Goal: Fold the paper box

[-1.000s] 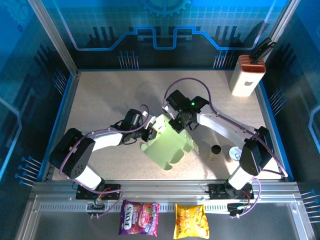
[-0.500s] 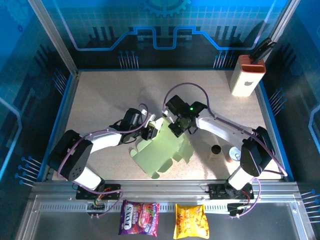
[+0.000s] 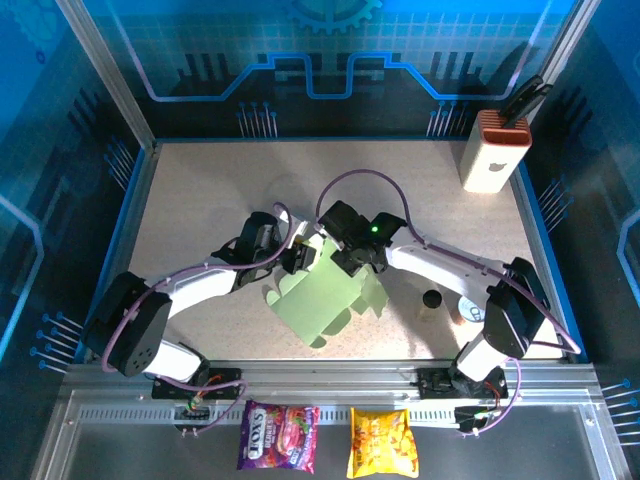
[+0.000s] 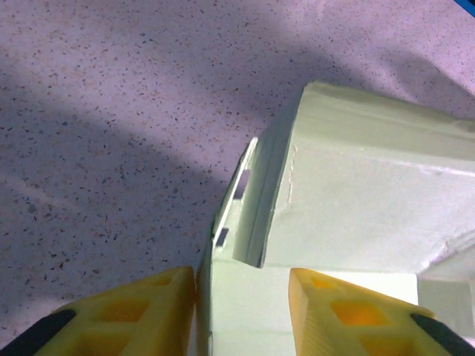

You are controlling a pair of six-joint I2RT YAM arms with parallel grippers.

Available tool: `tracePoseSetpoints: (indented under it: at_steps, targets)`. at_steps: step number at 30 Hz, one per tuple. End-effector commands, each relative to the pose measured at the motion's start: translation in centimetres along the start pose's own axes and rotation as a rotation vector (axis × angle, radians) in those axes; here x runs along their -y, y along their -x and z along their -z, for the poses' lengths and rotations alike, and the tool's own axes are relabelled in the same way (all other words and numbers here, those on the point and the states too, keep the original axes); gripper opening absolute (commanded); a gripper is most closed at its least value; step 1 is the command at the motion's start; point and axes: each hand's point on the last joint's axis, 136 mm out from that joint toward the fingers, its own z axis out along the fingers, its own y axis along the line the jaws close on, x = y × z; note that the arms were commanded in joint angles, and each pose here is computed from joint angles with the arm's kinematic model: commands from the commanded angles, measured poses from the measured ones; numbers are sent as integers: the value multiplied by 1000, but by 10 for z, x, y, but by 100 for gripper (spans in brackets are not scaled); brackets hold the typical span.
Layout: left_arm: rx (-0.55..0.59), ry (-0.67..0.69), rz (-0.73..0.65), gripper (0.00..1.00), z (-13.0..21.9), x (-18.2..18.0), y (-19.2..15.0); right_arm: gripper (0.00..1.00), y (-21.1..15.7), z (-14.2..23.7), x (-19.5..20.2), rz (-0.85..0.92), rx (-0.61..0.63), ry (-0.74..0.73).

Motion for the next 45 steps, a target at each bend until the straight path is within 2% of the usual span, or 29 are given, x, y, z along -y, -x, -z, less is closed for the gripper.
tracePoseSetpoints:
  at_steps: [1, 6, 10, 18, 26, 34, 45]
  targets:
    - [-5, -9, -38, 35, -1, 3, -2, 5, 22, 22, 10, 24, 103, -81]
    - [-51, -2, -11, 23, -10, -1, -14, 5, 24, 21, 2, 40, 115, -64]
    - [-83, 19, 6, 19, -14, -7, -28, 5, 20, 15, -5, 28, 99, -32]
    - [-94, 29, 9, 19, -20, -12, -40, 8, 10, 2, -5, 1, 45, -32]
    - [-13, 49, -31, 19, -16, -13, -20, 6, 3, 1, 2, -75, 27, 9]
    - [23, 20, -46, 20, -25, -10, -7, 6, -11, -7, 4, -114, -16, 39]
    - [-32, -22, 8, 18, -42, -10, -22, 6, -22, -19, 2, -114, -51, 64]
